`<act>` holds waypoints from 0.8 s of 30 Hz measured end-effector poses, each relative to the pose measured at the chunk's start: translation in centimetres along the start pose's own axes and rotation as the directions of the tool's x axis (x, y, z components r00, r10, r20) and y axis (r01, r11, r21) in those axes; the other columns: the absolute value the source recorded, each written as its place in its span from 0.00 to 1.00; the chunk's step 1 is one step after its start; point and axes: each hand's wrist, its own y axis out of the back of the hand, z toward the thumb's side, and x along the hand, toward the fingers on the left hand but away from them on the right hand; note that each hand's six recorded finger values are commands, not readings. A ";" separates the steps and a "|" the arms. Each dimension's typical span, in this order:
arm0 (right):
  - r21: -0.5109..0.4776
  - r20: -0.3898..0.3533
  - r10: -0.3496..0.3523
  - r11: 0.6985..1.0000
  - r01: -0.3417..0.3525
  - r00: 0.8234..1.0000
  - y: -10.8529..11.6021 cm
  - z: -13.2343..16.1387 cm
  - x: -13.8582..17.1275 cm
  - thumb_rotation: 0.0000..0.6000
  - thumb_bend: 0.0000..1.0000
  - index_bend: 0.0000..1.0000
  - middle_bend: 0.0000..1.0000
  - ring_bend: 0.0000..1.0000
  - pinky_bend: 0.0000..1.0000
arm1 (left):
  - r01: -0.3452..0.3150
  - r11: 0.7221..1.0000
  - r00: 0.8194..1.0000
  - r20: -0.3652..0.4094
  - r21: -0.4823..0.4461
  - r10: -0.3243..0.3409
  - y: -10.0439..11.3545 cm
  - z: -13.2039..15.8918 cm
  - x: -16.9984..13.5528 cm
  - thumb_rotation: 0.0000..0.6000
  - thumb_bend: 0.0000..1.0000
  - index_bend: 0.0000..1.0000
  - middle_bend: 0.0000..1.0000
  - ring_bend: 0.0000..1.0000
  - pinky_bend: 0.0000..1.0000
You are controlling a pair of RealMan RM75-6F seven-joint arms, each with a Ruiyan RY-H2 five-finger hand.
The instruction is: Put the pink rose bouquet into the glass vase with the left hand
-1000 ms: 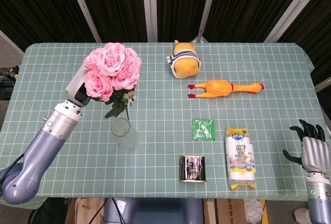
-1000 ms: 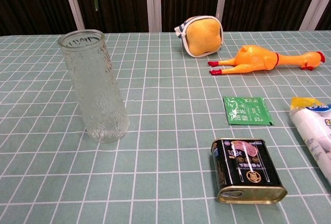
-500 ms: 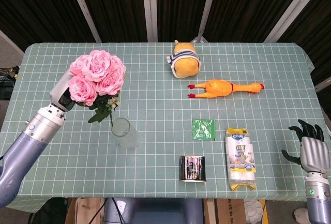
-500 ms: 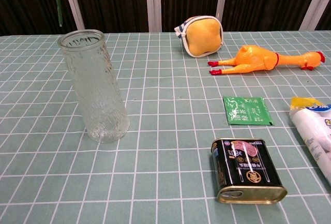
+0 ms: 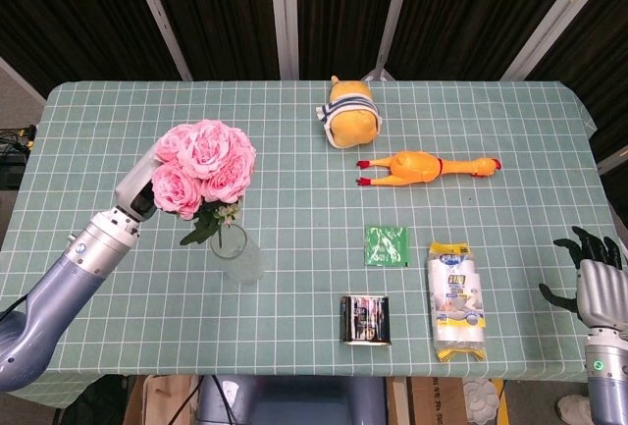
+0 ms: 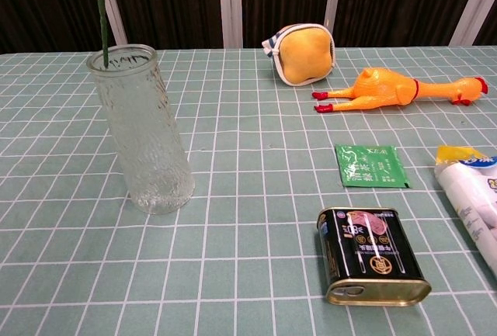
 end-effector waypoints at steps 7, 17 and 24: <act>-0.023 0.007 -0.007 1.000 0.007 1.000 0.4 -0.3 0.0 1.00 0.21 0.29 0.13 0.12 0.01 | 0.041 0.999 0.999 -0.005 0.029 -0.041 -1.0 -1.2 -0.3 1.00 0.39 0.34 0.41 0.27 0.41; -0.049 0.020 -0.026 0.998 0.027 0.999 0.8 -0.5 0.0 1.00 0.21 0.29 0.13 0.12 0.01 | 0.103 0.991 0.995 -0.026 0.090 -0.101 -2.1 -4.0 -1.5 1.00 0.30 0.29 0.31 0.18 0.30; -0.060 0.021 -0.028 0.998 0.030 0.999 0.8 -0.5 0.0 1.00 0.21 0.29 0.13 0.12 0.01 | 0.148 0.981 0.988 -0.060 0.128 -0.142 -2.0 -5.3 -2.7 1.00 0.19 0.22 0.17 0.04 0.16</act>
